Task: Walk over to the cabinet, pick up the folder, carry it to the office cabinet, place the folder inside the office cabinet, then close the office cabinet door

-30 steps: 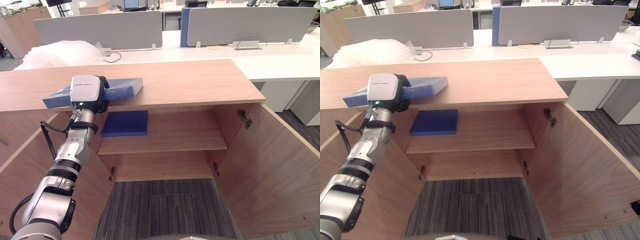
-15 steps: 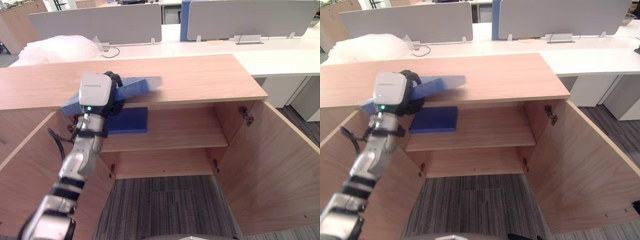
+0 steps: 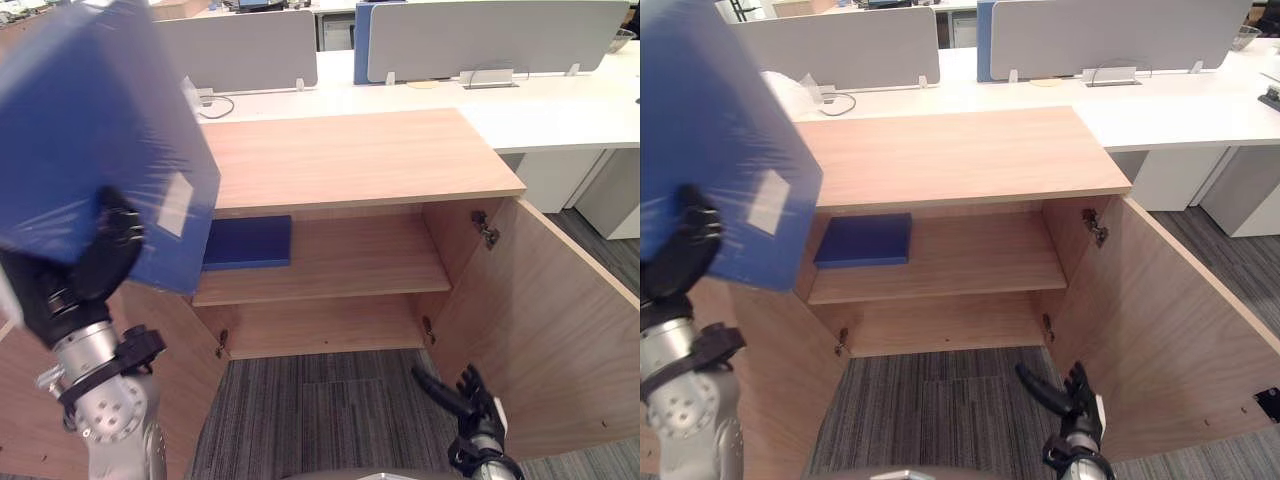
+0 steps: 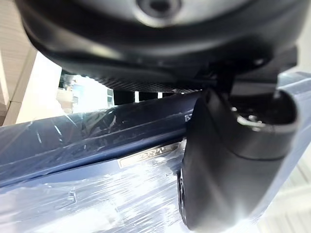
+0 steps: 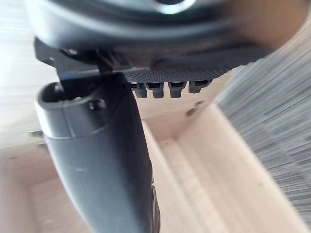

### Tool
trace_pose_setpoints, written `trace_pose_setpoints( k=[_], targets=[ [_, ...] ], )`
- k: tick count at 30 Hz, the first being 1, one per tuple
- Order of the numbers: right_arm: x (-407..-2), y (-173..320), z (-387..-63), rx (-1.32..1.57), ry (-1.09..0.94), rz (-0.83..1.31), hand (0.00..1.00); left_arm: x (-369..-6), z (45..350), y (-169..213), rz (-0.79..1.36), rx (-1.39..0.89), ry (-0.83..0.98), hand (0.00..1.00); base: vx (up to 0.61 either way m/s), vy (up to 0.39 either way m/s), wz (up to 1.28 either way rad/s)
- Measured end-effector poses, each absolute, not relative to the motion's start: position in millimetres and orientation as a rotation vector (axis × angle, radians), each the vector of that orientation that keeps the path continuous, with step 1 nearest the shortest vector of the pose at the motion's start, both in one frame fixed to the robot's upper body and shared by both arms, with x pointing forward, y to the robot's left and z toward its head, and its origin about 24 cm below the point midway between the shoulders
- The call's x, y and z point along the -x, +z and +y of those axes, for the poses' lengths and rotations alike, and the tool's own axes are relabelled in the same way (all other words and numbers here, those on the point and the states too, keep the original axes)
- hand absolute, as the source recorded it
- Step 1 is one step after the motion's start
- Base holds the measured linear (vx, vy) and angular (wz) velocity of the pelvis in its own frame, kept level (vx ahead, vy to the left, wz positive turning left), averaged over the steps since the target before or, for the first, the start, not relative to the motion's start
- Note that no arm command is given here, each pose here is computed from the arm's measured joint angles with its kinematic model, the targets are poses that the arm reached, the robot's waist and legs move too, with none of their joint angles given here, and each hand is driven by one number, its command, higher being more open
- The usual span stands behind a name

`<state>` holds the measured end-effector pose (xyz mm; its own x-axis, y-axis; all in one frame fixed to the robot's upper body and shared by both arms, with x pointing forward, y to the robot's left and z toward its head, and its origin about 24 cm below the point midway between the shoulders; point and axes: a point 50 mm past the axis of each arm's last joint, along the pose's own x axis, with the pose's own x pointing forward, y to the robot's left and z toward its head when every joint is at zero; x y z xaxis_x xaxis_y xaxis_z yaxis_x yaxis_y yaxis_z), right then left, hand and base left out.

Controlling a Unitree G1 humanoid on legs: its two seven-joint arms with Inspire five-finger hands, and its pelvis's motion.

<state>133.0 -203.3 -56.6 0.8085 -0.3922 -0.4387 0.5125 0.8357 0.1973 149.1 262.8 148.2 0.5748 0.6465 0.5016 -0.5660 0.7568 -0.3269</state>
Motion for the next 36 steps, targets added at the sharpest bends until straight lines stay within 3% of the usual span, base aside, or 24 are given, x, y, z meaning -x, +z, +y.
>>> trace_pose_setpoints(
  k=[8, 15, 23, 36],
  targets=[
    [-169, 40, -221, -0.245, -0.561, -0.076, 1.0, -143, 248, 146, -0.689, 0.459, 0.66, 0.0, 0.0, 0.0, 0.0],
    [-193, 108, -220, -0.212, -0.475, -0.412, 1.0, -167, 212, 140, -0.627, 0.558, 0.358, 0.0, 0.0, 0.0, 0.0],
    [-220, 142, -199, -0.291, -0.101, -0.54, 1.0, -190, 174, 104, -0.379, 0.533, 0.061, 0.0, -0.01, 0.001, 0.0],
    [-254, 178, -175, -0.189, 0.397, -0.564, 1.0, -191, 149, 87, -0.257, 0.467, -0.185, 0.0, 0.0, 0.001, 0.0]
  ],
)
